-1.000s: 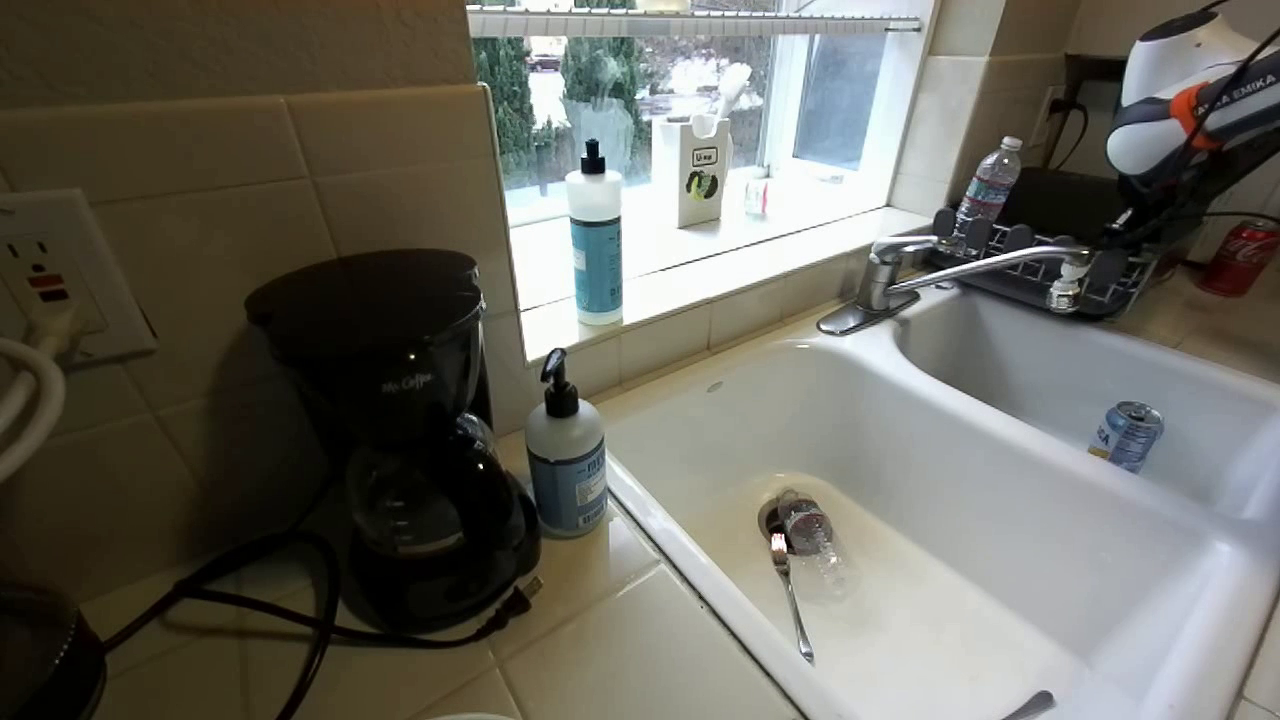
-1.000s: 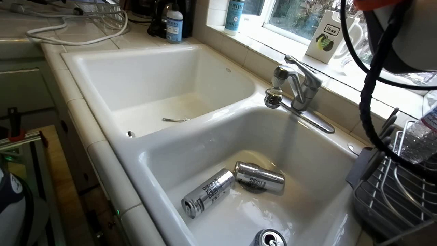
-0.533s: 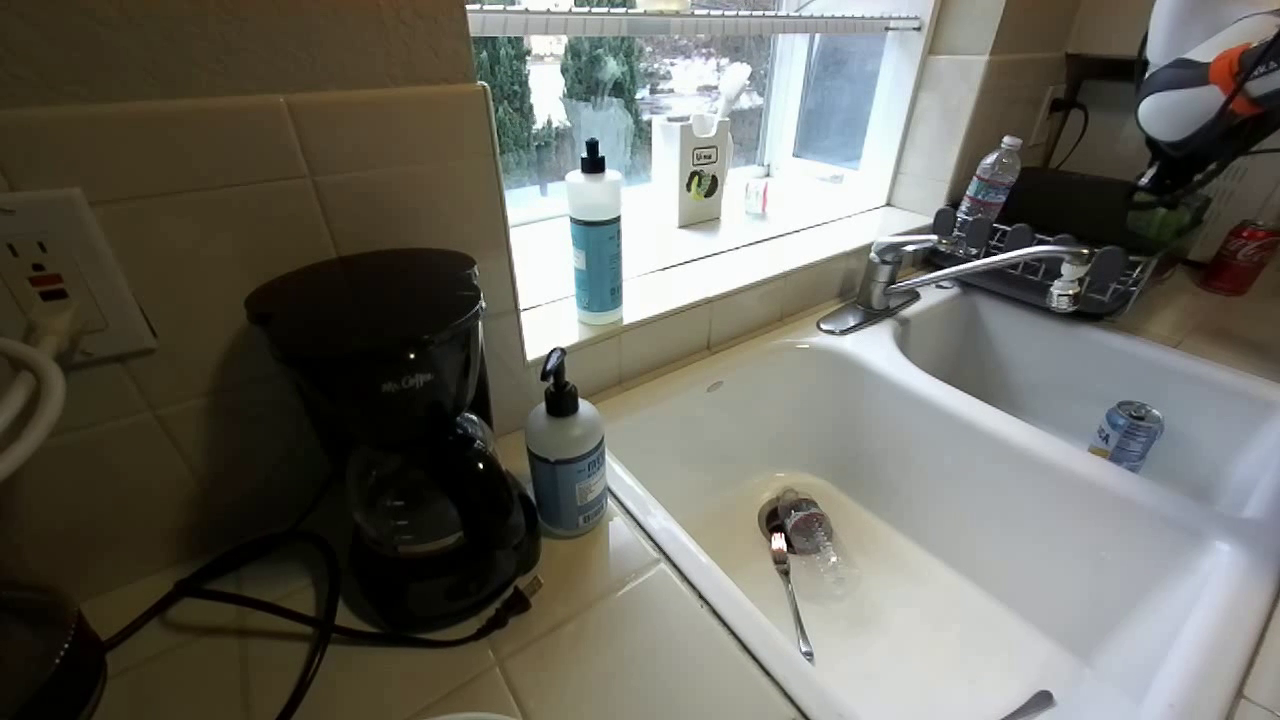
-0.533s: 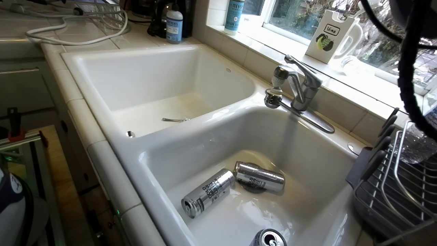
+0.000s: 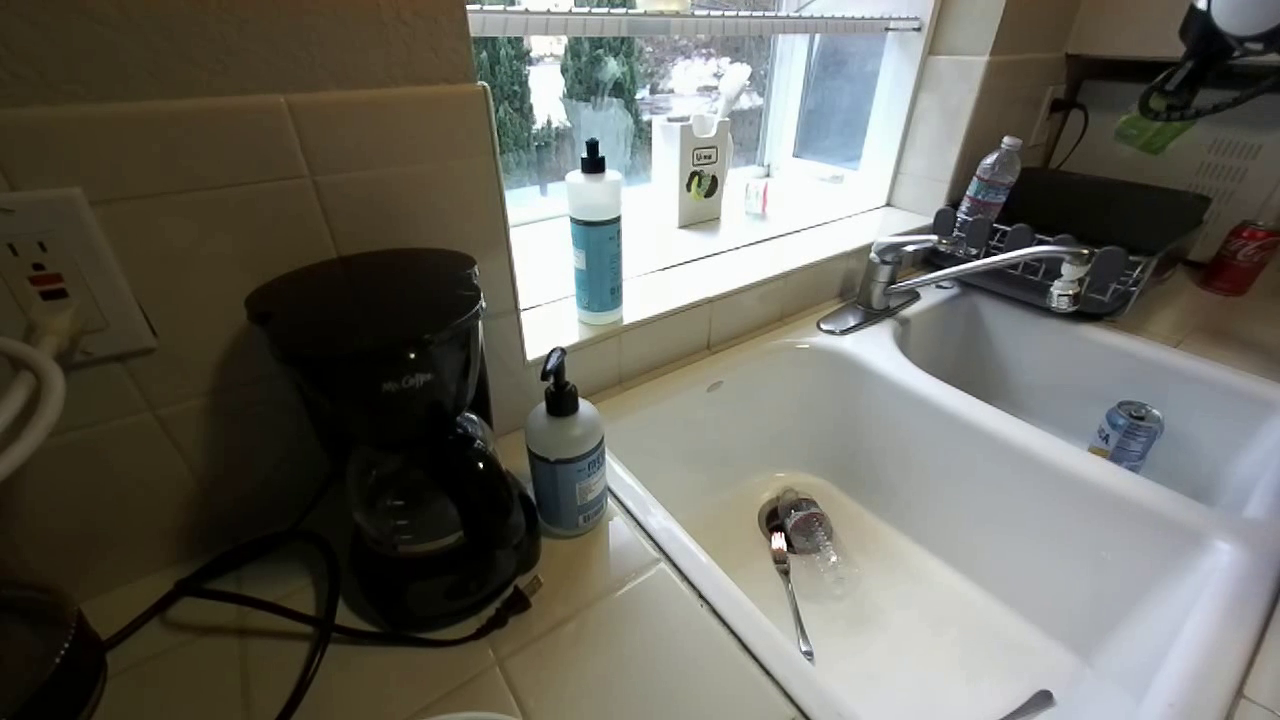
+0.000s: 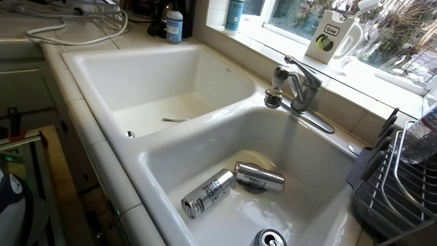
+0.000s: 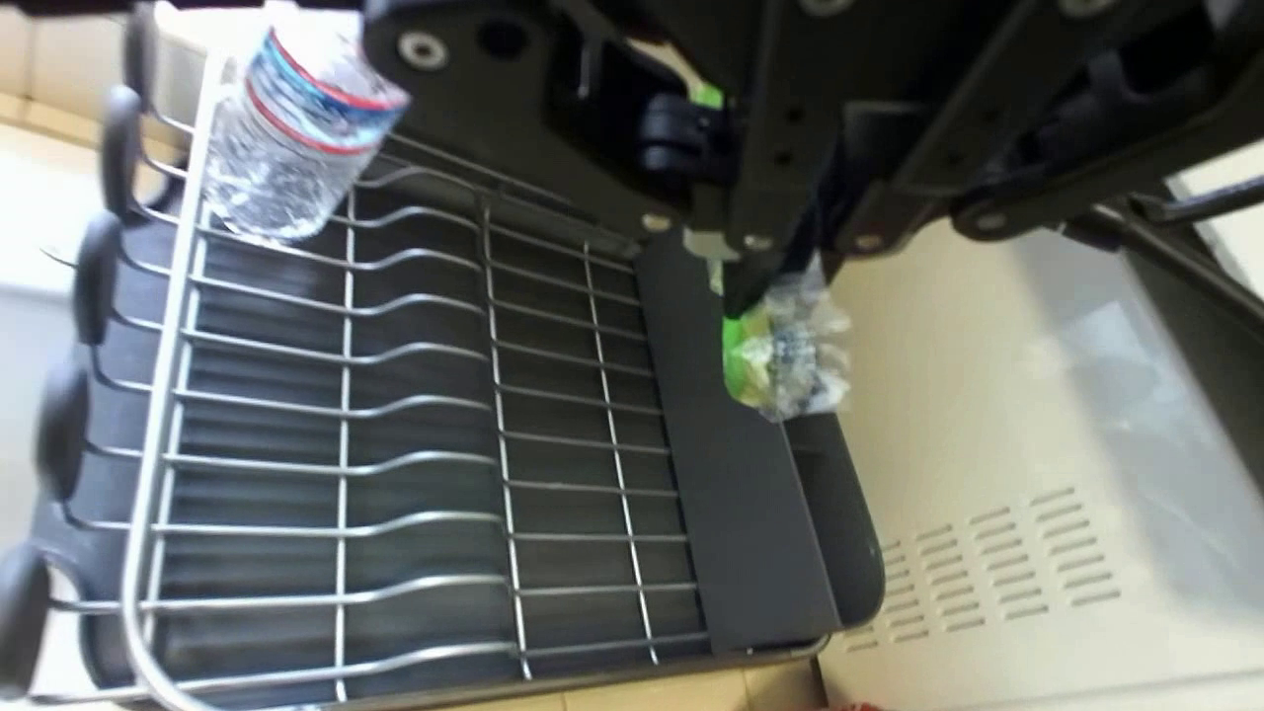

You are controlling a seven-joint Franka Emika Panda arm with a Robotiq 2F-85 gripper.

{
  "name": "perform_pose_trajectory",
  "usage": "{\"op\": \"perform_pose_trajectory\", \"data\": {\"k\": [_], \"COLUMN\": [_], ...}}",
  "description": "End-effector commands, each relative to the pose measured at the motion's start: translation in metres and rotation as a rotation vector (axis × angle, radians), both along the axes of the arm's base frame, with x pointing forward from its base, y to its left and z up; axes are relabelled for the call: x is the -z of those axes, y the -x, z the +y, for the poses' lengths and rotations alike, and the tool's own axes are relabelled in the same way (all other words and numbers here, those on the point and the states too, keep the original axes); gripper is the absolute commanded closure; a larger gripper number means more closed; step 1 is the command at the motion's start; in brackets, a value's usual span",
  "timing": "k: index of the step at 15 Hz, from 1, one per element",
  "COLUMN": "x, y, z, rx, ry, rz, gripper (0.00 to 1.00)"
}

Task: Put the green object from the dishrack on the window.

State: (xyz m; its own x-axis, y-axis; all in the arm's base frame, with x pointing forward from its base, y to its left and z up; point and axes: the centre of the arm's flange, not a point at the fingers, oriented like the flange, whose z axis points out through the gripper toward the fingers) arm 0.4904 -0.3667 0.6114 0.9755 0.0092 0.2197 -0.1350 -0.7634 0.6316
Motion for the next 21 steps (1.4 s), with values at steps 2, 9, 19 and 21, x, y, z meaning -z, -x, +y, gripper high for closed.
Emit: {"op": "perform_pose_trajectory", "data": {"k": [2, 9, 19, 21], "x": [-0.035, -0.075, -0.094, -0.108], "y": [0.031, 0.043, 0.038, 0.029], "z": [0.095, 0.177, 0.174, 0.175], "rx": [-0.255, -0.619, -0.784, -0.806], "ry": [0.007, 0.118, 0.203, 0.243], "rz": [-0.002, 0.063, 0.094, 0.009], "gripper": [0.98, 0.98, 0.93, 0.98]}}
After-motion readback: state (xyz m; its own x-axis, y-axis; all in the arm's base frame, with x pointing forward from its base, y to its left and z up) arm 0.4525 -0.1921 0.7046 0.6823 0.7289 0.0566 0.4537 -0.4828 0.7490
